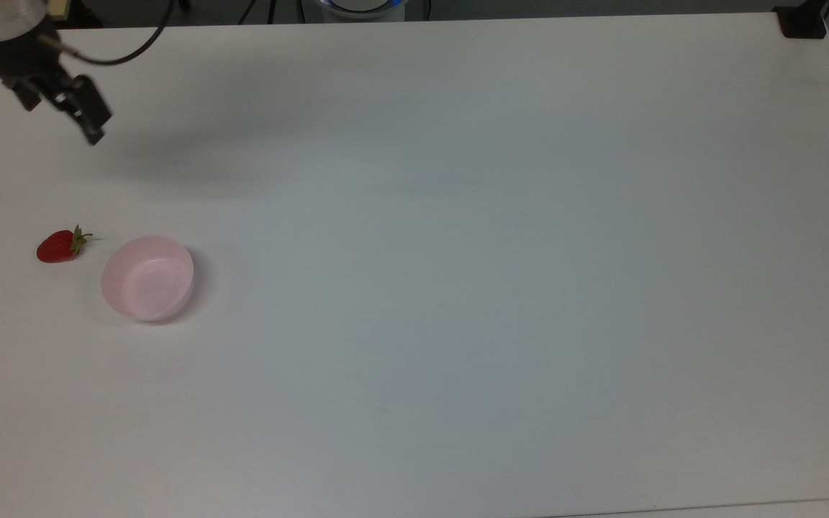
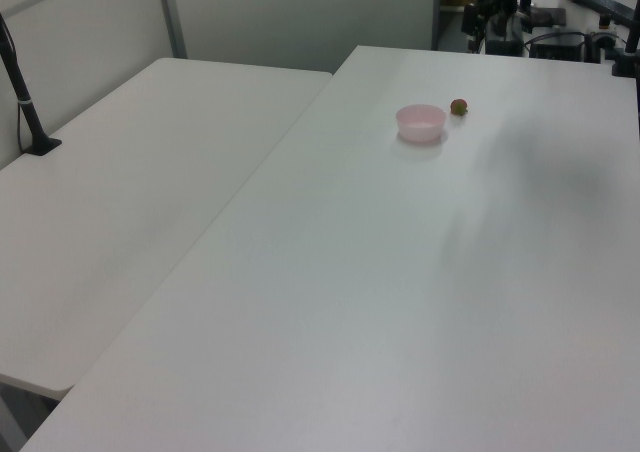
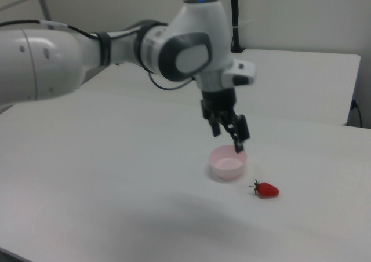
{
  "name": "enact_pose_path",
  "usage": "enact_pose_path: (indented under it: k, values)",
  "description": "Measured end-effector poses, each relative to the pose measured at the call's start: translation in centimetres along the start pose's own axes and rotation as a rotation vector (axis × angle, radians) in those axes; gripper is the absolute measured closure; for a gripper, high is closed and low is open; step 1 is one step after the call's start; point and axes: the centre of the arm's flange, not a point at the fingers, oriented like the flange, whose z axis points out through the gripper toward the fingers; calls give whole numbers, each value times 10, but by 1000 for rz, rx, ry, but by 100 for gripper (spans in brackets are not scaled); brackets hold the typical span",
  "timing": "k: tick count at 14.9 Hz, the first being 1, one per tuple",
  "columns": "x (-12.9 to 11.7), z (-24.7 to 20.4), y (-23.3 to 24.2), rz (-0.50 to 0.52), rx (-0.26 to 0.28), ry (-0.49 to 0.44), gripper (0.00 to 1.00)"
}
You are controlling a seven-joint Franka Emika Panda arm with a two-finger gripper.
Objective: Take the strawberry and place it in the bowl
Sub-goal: 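Move the open gripper over the red strawberry and lower it, then close the gripper on the red strawberry and lift it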
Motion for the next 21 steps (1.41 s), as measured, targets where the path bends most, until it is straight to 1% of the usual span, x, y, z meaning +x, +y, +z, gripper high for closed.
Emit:
enact_pose_path:
  k: [3, 4, 7, 10, 12, 14, 15, 16, 18, 21]
  values:
    - [18, 34, 41, 174, 11, 49, 0]
    - [25, 52, 49, 241, 11, 67, 0]
    - [41, 82, 53, 390, 18, 139, 0]
    - [52, 113, 56, 485, 31, 192, 0]
    - [56, 136, 55, 515, 37, 208, 0]
    - [57, 156, 53, 525, 35, 205, 3]
    - [57, 163, 52, 525, 34, 199, 6]
    - [57, 168, 51, 525, 33, 194, 8]
    - [57, 174, 45, 518, 34, 185, 10]
    - [59, 185, 27, 495, 44, 194, 11]
